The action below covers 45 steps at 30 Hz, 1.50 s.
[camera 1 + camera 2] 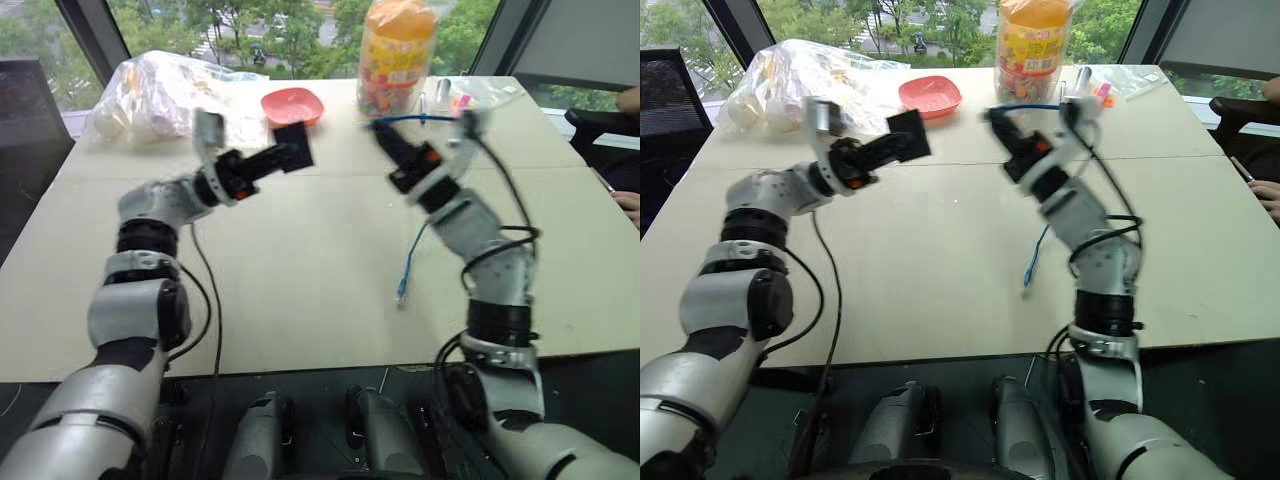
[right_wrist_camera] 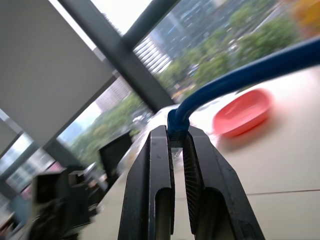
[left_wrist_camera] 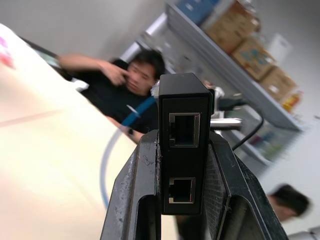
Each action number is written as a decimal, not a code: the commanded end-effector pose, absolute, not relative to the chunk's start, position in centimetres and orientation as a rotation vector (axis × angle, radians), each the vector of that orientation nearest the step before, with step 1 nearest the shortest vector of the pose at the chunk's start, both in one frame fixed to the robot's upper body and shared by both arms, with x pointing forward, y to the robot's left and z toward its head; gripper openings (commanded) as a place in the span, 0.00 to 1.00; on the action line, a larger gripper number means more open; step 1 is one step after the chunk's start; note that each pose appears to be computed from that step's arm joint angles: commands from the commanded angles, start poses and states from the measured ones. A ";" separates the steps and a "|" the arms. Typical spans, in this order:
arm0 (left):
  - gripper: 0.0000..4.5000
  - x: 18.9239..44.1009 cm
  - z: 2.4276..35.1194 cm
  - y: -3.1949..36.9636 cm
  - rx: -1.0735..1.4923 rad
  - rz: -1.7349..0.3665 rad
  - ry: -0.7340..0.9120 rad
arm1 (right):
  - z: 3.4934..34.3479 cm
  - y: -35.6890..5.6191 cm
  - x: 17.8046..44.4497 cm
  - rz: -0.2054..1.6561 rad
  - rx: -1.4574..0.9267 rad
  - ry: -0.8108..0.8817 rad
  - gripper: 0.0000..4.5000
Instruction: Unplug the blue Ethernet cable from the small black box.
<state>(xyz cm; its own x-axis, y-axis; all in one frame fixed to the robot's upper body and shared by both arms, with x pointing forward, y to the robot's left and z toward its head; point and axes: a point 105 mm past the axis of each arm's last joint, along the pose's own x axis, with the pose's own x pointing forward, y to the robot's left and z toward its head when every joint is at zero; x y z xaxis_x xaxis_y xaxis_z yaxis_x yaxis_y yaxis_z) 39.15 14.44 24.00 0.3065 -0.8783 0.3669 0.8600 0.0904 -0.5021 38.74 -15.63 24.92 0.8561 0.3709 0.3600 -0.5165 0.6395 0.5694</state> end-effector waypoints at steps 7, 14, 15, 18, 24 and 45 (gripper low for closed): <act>0.11 40.5 21.0 9.5 -0.134 -1.157 -0.021 | 23.8 -16.4 41.2 0.437 0.568 -0.136 0.00; 0.11 39.7 20.9 5.1 -0.035 -1.093 -0.210 | 17.7 -20.5 45.3 0.159 0.383 0.114 0.09; 0.11 39.6 21.0 4.6 -0.036 -1.076 -0.233 | 17.5 -20.7 45.6 0.151 0.357 0.122 0.19; 0.11 39.5 20.8 3.5 -0.002 -1.040 -0.269 | 17.2 -20.9 46.1 0.137 0.295 0.126 0.49; 0.11 39.7 18.9 1.6 0.100 -0.984 -0.283 | 16.2 -20.0 45.5 0.187 0.118 0.155 0.98; 0.85 43.0 12.7 3.5 0.100 -0.768 -0.096 | 16.7 -16.1 37.9 0.372 0.092 0.035 1.00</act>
<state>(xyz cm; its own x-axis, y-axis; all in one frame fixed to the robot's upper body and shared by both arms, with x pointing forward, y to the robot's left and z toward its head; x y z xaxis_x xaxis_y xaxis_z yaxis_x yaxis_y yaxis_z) 42.71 3.28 11.13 0.7175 -0.6966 -0.0043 0.6928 0.7130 0.1081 38.16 -16.09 15.10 0.9276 0.3655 -0.0769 -0.3560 0.9275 0.1142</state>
